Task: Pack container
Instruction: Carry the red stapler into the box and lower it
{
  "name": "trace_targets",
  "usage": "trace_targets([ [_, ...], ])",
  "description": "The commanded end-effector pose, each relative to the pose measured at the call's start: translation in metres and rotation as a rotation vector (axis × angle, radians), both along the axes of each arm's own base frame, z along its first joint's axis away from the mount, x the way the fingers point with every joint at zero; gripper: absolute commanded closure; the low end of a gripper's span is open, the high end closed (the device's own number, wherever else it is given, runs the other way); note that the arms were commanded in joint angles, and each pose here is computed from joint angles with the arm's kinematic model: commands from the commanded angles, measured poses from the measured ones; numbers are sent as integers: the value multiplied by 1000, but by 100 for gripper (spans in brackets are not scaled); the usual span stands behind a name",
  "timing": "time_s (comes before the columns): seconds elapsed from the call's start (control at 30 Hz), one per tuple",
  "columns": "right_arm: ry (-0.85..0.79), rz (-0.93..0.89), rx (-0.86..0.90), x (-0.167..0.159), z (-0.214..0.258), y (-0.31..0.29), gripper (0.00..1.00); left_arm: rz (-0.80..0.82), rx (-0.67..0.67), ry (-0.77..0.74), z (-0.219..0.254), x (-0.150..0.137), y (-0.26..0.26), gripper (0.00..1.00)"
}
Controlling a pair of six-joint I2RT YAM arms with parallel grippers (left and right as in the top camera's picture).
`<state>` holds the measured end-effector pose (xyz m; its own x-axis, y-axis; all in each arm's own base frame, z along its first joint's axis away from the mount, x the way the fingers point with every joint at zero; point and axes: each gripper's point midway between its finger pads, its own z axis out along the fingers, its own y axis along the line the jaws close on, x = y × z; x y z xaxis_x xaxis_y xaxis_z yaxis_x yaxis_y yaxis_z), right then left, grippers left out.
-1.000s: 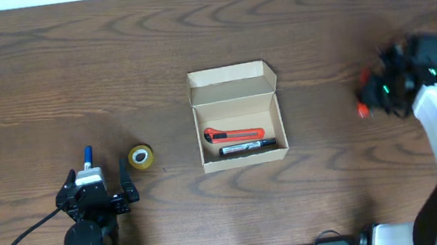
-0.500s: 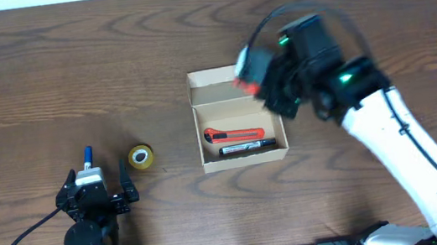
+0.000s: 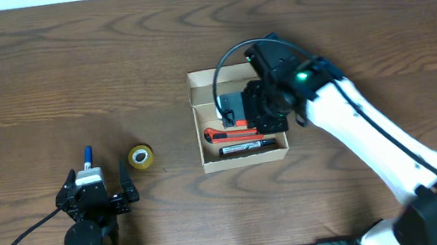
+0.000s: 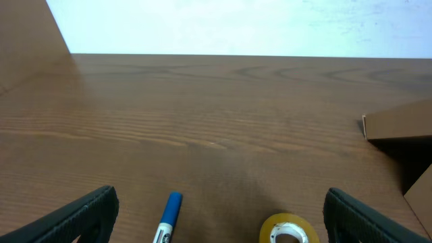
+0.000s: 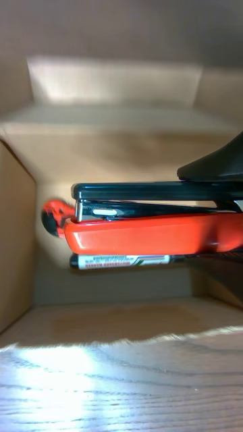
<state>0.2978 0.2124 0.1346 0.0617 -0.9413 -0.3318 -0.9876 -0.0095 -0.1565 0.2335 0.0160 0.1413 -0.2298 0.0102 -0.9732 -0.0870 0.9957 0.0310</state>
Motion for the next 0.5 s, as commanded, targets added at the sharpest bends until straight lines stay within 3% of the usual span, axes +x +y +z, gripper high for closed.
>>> trace_targets([
  [0.0,68,39,-26,-1,-29,5,99,8,-5,36,-13,-1,1,4],
  [0.33,226,37,-107,-1,-103,6,99,8,-5,35,-13,-1,1,5],
  [0.37,232,37,-110,-1,-106,6,96,8,-5,36,-13,-1,1,5],
  [0.43,235,25,-108,0,-108,6,71,8,-5,35,-13,-1,1,5],
  [0.47,235,16,-104,1,-108,7,64,8,-5,35,-13,-1,1,5],
])
